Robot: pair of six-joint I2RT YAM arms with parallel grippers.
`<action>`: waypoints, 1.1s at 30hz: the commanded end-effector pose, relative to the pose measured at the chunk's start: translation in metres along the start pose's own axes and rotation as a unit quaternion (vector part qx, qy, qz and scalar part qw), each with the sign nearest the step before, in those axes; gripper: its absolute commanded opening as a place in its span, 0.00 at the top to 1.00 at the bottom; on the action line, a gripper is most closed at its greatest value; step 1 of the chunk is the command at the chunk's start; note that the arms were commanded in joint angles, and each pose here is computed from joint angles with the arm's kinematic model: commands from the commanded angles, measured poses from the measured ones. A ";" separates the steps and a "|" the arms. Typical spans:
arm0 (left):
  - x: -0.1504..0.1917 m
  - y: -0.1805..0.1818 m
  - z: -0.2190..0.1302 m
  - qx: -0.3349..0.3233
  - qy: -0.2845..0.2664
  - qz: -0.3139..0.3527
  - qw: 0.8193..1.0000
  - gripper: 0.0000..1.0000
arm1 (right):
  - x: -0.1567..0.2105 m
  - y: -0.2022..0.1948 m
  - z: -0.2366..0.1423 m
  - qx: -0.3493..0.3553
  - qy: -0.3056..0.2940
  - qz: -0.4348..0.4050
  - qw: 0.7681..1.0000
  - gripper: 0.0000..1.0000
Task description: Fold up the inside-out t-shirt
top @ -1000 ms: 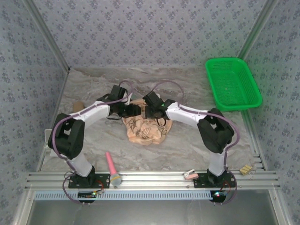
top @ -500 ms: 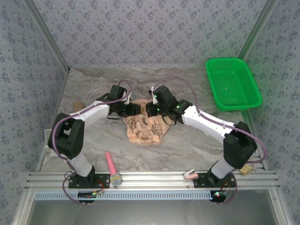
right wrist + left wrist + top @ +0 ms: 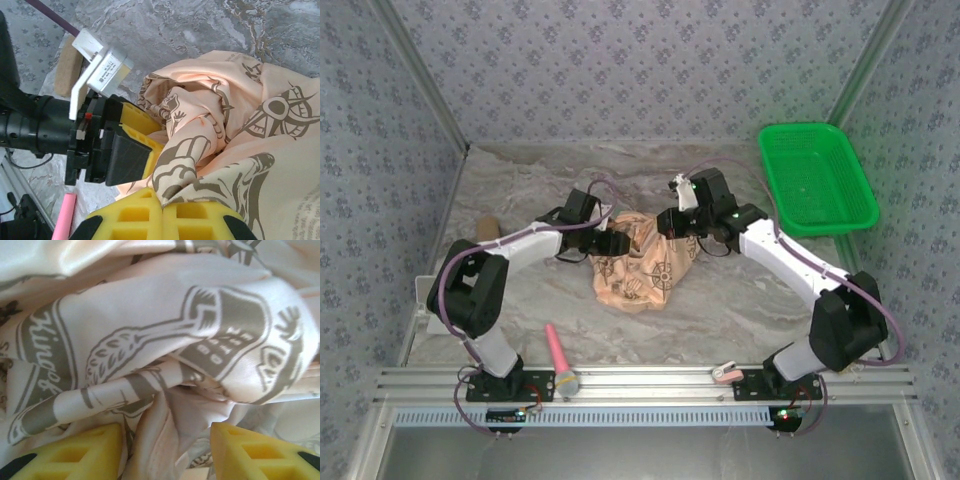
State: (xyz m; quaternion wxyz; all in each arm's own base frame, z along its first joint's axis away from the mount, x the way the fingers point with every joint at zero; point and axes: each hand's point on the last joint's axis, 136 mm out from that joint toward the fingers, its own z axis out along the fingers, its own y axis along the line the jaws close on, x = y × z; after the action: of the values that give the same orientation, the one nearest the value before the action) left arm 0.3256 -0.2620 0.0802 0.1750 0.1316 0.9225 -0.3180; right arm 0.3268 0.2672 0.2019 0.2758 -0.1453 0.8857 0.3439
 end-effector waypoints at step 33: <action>-0.011 -0.045 -0.025 0.063 -0.029 0.049 0.996 0.49 | 0.090 -0.130 -0.058 0.383 0.063 0.102 0.916 0.55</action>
State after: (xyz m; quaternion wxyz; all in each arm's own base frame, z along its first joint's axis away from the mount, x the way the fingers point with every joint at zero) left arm 0.3167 -0.2786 0.1295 0.2107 0.1666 0.8906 -0.3670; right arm 0.2922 0.1312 0.0901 0.1874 0.0189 0.9819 0.0220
